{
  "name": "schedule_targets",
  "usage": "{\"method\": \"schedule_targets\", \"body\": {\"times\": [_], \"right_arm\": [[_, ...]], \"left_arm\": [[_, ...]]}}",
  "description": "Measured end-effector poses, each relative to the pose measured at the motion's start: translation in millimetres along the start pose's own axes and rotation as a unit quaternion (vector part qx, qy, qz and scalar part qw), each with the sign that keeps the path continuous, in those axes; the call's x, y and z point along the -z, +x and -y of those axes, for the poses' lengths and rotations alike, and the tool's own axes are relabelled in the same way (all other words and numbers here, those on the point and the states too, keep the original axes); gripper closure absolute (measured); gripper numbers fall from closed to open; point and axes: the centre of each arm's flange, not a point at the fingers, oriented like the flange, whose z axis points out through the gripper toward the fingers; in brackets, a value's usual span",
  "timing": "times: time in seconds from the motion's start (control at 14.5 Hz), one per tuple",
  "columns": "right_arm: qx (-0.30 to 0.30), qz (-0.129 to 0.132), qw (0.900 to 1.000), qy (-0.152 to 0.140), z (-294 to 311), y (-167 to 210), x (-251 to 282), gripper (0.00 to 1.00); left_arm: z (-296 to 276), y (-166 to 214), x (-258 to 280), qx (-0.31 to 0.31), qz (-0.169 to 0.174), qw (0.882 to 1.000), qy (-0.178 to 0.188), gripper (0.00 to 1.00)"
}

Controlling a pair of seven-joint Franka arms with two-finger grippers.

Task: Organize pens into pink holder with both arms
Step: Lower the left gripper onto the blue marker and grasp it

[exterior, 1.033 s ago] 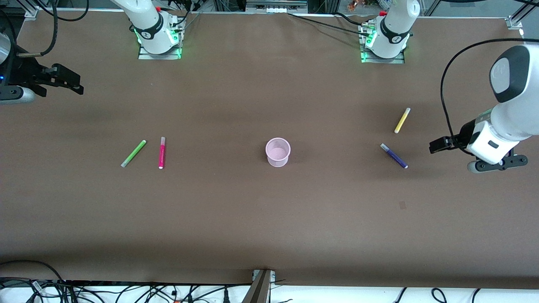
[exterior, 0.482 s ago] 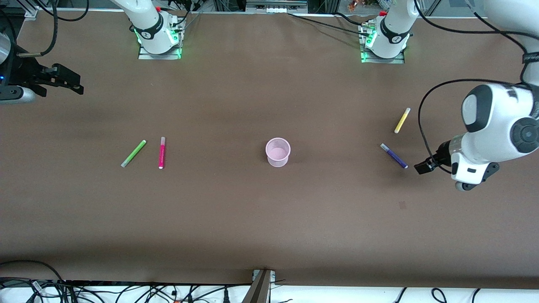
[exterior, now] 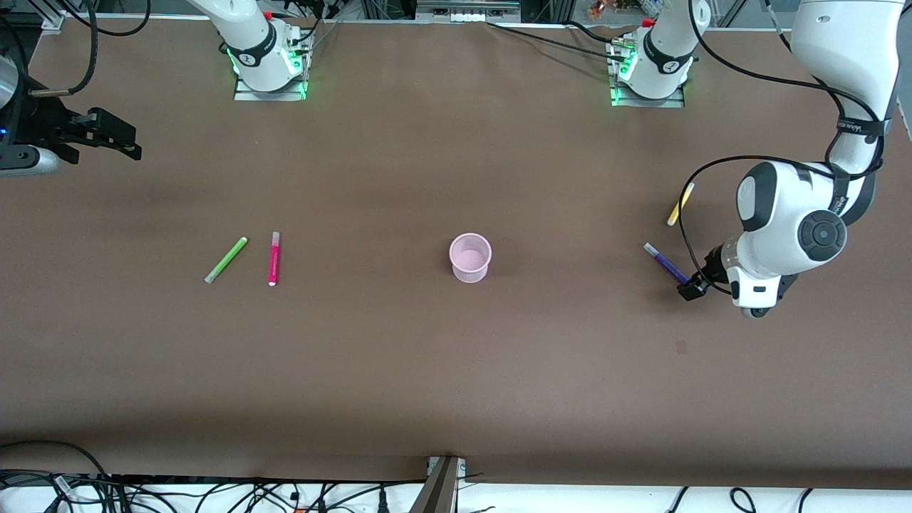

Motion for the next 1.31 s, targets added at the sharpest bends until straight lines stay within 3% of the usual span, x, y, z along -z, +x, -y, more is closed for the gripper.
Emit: {"method": "schedule_targets", "body": {"times": [0.28, 0.41, 0.55, 1.31], "right_arm": [[0.001, 0.000, 1.000, 0.000, 1.3, 0.1, 0.2, 0.00], [0.002, -0.001, 1.000, 0.000, 2.4, 0.0, 0.4, 0.00], [0.002, -0.001, 1.000, 0.000, 2.5, 0.0, 0.4, 0.00], [0.002, 0.000, 1.000, 0.000, 2.7, 0.0, 0.4, 0.00]], "left_arm": [[2.3, -1.2, -26.5, 0.001, -0.003, 1.000, -0.005, 0.00], [4.8, -0.4, -39.5, 0.004, -0.001, 1.000, -0.005, 0.05], [6.5, 0.6, -44.8, 0.005, 0.000, 1.000, -0.005, 0.21], [21.1, 0.1, -78.7, 0.013, -0.017, 1.000, -0.021, 0.24]]}}
